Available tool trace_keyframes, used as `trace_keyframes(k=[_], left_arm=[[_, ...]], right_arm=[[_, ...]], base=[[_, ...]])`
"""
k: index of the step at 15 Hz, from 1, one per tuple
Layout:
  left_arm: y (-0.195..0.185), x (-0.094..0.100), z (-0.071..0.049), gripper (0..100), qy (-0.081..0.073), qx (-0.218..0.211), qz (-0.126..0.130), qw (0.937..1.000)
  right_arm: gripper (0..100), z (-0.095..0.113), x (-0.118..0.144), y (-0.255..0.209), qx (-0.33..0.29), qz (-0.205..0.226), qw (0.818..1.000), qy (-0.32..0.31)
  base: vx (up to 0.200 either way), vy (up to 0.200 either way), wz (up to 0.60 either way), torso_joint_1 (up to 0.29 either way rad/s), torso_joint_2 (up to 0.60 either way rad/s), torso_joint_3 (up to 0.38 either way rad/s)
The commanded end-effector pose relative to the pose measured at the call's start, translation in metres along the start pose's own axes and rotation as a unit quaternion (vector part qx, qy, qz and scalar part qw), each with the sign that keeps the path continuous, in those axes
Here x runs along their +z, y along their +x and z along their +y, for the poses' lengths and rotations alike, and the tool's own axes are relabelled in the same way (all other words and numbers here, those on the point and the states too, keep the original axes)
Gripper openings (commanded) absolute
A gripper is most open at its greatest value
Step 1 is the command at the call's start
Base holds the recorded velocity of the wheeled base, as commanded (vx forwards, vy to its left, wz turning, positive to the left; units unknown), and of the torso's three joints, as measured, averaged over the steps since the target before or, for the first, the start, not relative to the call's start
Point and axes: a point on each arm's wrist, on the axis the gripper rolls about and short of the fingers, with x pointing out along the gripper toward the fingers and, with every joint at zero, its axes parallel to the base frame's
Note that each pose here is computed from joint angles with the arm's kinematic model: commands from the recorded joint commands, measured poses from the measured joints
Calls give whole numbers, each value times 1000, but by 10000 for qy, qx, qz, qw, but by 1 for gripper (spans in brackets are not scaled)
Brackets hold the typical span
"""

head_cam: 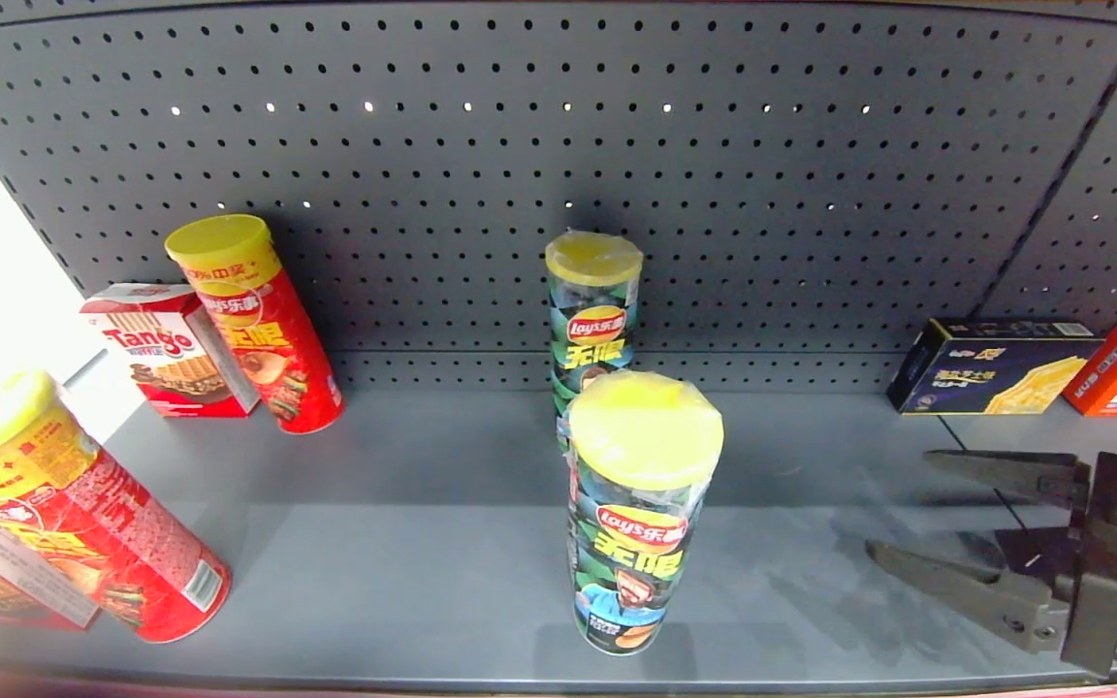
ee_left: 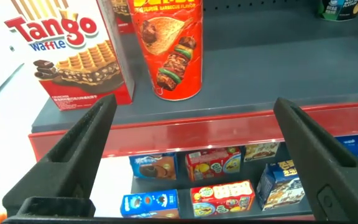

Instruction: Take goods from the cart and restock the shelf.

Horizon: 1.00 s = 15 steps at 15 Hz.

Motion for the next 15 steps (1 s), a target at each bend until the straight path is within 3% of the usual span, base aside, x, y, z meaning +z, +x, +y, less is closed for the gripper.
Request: trace_keyframes(k=[1,7,15], left_arm=[[0,0,0,100,0,1,-2,10000],[0,0,0,100,-16,1,-2,10000],[0,0,0,100,-39,1,-2,10000]], right_arm=[[100,5,-7,12,218,265,9994,-6],[100,21,-13,43,733,629,9953,-113],[100,26,-17,71,695,881,9936,-150]], base=[[0,0,0,0,0,0],[0,0,0,0,0,0],[0,0,0,0,0,0]])
